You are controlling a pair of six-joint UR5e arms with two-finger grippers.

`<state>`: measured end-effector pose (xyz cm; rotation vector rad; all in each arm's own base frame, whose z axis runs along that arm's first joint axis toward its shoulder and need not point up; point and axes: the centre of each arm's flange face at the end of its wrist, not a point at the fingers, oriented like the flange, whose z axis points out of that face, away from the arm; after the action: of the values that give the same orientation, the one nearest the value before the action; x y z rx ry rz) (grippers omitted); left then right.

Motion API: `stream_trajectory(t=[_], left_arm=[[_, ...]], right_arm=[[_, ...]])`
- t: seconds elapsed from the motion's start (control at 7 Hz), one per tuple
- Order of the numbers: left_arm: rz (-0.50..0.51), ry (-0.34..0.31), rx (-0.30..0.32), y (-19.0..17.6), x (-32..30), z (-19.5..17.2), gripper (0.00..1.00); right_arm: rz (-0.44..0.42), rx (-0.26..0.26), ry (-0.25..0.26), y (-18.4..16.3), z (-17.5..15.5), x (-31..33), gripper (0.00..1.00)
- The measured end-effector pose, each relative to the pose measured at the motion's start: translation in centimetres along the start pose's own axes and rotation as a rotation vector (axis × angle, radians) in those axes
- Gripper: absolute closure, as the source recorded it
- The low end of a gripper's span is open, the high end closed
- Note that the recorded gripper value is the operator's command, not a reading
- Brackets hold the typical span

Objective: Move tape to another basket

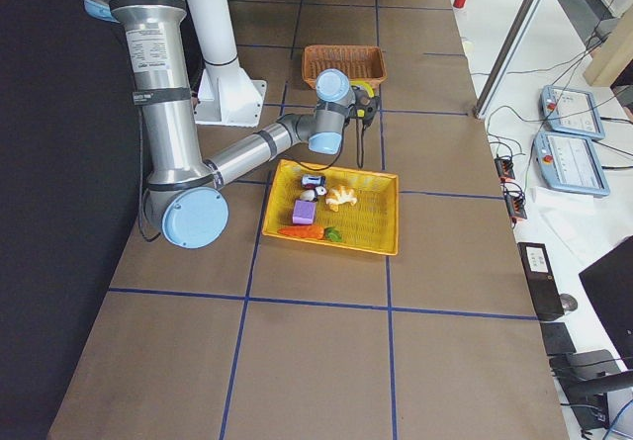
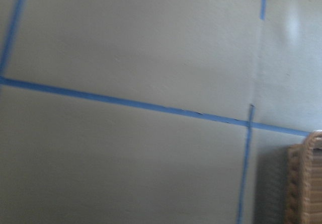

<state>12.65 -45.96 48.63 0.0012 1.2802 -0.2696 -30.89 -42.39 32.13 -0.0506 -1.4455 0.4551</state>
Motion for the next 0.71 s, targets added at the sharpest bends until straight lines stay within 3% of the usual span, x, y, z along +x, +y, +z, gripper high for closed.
stream_trajectory(t=[0.29,0.71], left_arm=[[-0.106,0.186,-0.039,2.5,6.4,1.1,0.0],[-0.254,0.459,-0.062,7.3,17.0,1.2,0.0]], right_arm=[[0.01,-0.047,-0.085,4.6,-0.1,-2.4,1.0],[-0.001,-0.177,-0.296,9.9,-0.7,-4.6,0.99]])
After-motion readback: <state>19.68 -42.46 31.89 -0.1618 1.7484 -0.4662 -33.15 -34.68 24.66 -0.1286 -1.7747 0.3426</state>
